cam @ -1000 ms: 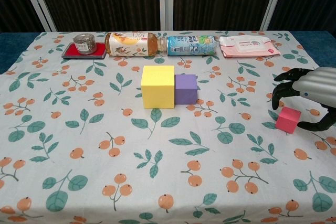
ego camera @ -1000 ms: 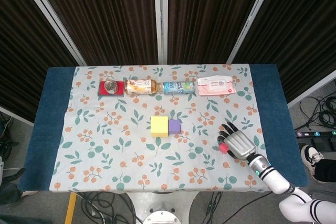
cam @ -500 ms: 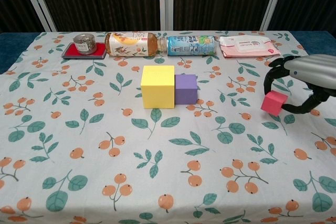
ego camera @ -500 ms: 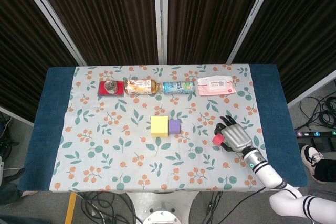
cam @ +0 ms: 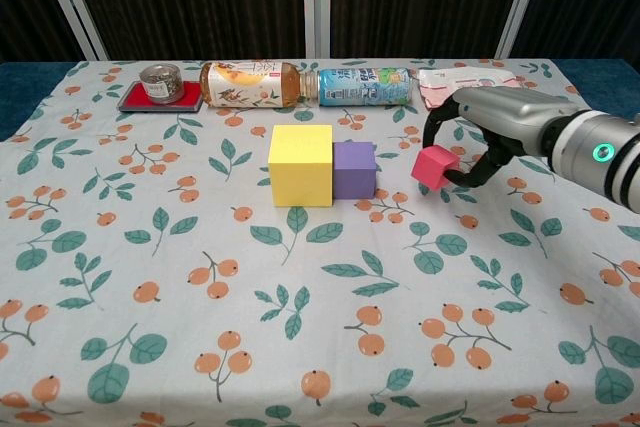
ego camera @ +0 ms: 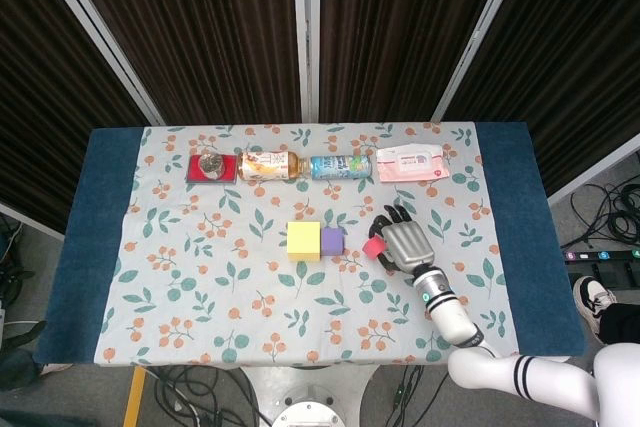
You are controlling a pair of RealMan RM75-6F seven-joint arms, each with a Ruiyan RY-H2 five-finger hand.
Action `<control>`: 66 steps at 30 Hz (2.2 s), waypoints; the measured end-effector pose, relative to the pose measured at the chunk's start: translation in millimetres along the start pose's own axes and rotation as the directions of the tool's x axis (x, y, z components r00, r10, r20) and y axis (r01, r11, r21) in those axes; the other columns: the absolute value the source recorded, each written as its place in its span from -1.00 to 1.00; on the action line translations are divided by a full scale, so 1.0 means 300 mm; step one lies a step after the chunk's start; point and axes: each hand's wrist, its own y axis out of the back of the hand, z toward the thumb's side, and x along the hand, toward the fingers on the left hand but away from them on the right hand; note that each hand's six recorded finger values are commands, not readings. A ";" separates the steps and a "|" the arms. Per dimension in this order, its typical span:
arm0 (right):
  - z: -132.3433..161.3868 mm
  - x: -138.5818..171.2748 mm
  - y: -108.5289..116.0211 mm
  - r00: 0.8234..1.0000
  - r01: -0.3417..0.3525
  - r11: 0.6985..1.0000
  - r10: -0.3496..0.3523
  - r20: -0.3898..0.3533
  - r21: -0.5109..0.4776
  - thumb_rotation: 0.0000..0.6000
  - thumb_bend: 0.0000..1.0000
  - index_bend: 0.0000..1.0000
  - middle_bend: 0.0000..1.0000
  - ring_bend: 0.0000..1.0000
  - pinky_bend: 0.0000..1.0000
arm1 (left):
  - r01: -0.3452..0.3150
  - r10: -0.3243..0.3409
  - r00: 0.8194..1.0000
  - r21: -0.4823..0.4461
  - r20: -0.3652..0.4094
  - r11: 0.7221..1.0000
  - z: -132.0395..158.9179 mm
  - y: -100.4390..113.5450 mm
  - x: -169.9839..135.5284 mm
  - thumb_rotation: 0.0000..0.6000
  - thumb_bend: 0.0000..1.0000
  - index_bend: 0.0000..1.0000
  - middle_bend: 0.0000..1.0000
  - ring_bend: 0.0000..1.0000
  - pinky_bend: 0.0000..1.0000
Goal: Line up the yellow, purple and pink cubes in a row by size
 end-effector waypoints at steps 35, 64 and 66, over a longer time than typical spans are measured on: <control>0.085 -0.104 -0.052 0.996 -0.013 0.999 0.017 0.085 -0.042 1.00 -0.61 -0.20 -0.62 -0.97 -0.99 | 0.011 -0.011 1.000 -0.014 -0.007 1.000 -0.022 -0.018 -0.002 1.00 -0.86 -0.34 -0.34 -0.66 -0.53; -0.029 -0.066 0.034 0.993 0.037 0.998 -0.030 0.117 -0.054 1.00 -0.90 -0.44 -0.71 -1.00 -1.00 | 0.001 -0.001 1.000 -0.014 -0.008 1.000 -0.025 -0.006 -0.007 1.00 -0.86 -0.34 -0.34 -0.66 -0.53; -0.034 -0.075 0.030 0.993 0.032 0.998 -0.027 0.119 -0.045 1.00 -0.93 -0.45 -0.72 -1.00 -1.00 | -0.001 0.001 1.000 -0.012 -0.009 1.000 -0.023 -0.003 -0.007 1.00 -0.86 -0.34 -0.34 -0.66 -0.53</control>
